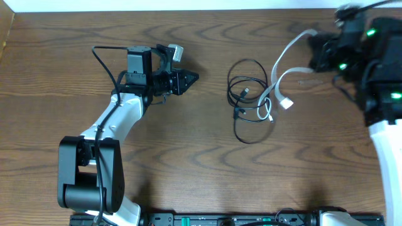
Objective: Untangle cables
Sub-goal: 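Pull the white cable away to the right with the right gripper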
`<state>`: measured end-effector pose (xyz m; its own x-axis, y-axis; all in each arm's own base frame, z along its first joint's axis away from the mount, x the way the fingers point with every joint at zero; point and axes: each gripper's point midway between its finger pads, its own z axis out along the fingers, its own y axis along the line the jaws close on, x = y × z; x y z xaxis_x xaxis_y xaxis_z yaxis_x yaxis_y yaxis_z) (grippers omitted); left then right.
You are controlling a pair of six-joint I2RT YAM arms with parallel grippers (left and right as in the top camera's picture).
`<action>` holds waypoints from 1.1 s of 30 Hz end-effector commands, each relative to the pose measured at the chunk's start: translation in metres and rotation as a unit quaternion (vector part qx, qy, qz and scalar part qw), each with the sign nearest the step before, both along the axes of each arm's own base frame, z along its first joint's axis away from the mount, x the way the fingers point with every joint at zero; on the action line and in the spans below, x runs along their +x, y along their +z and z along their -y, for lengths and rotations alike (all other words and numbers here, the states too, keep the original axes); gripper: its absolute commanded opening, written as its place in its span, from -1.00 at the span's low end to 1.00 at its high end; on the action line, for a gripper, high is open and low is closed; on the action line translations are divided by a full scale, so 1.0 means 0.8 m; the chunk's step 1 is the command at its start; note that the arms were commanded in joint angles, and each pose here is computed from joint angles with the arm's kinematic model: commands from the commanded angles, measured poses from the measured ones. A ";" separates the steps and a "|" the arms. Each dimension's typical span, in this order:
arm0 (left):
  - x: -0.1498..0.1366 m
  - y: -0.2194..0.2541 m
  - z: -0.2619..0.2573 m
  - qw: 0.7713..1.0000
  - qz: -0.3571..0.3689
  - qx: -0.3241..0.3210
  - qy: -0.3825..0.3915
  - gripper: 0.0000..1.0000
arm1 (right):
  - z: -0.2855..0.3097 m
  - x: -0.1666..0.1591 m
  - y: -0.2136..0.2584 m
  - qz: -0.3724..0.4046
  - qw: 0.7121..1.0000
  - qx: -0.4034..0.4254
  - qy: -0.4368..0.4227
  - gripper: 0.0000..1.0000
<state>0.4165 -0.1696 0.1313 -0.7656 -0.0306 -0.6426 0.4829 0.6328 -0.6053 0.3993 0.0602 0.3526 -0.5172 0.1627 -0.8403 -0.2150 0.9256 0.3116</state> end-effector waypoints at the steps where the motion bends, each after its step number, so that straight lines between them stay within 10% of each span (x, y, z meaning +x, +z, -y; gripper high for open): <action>1: -0.003 0.004 0.003 1.000 0.008 -0.005 -0.013 -0.58 | 0.019 -0.011 0.080 0.074 0.997 -0.021 -0.017 -0.98; 33: -0.041 0.014 0.081 0.994 0.023 -0.021 -0.102 -0.49 | 0.095 -0.130 0.270 0.179 0.960 -0.106 -0.186 -0.99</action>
<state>0.3873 -0.2295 0.1395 -0.7430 0.0792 -0.6646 0.6010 0.5160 -0.6104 0.3005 -0.0025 0.5680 -0.1192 0.0666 -0.9906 0.0051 0.9978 0.0665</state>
